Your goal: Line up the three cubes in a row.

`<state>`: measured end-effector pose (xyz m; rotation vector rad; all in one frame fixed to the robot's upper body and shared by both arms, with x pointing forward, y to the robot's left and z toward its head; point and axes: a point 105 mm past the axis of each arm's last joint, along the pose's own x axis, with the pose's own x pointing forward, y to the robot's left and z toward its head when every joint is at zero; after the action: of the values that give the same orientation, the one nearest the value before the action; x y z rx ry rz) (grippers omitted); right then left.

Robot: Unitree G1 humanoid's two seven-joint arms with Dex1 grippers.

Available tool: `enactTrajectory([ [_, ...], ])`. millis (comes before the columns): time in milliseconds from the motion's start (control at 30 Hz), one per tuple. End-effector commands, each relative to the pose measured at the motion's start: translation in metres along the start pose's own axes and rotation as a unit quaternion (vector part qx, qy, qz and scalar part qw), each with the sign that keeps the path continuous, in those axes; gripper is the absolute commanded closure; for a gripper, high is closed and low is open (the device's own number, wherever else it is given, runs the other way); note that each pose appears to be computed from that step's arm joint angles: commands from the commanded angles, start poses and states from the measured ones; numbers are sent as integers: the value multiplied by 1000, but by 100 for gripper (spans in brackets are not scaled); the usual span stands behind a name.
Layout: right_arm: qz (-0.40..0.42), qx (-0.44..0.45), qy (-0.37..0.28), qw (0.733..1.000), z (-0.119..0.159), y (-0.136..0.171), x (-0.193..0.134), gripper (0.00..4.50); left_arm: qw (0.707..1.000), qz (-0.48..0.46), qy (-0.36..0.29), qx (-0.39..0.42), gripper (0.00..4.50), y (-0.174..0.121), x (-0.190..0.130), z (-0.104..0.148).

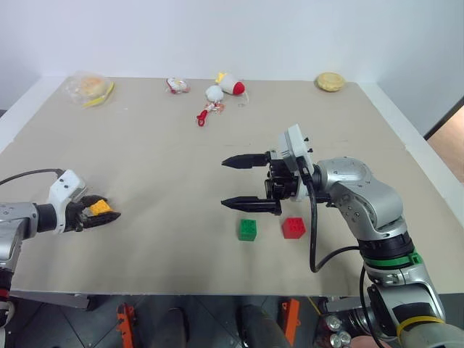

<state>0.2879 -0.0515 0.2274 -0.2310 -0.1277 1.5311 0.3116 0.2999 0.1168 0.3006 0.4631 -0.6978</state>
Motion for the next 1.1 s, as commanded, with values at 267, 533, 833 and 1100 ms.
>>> enactTrajectory([
  [267, -2, -28, -16, 999, 20, 4, -11, 0, 999, -18, -1, 26, 312, -8, 2, 9],
  [533, -3, -1, 25, 1000, 13, 26, -48, 0, 976, -185, -83, 84, 312, -90, 50, 73],
  [833, -82, -3, 68, 994, 6, 25, -75, 0, 924, -337, -65, 169, 312, -154, 93, 80],
  [1100, -120, -9, 69, 990, 11, 30, -80, 0, 909, -362, -60, 199, 312, -152, 106, 87],
])
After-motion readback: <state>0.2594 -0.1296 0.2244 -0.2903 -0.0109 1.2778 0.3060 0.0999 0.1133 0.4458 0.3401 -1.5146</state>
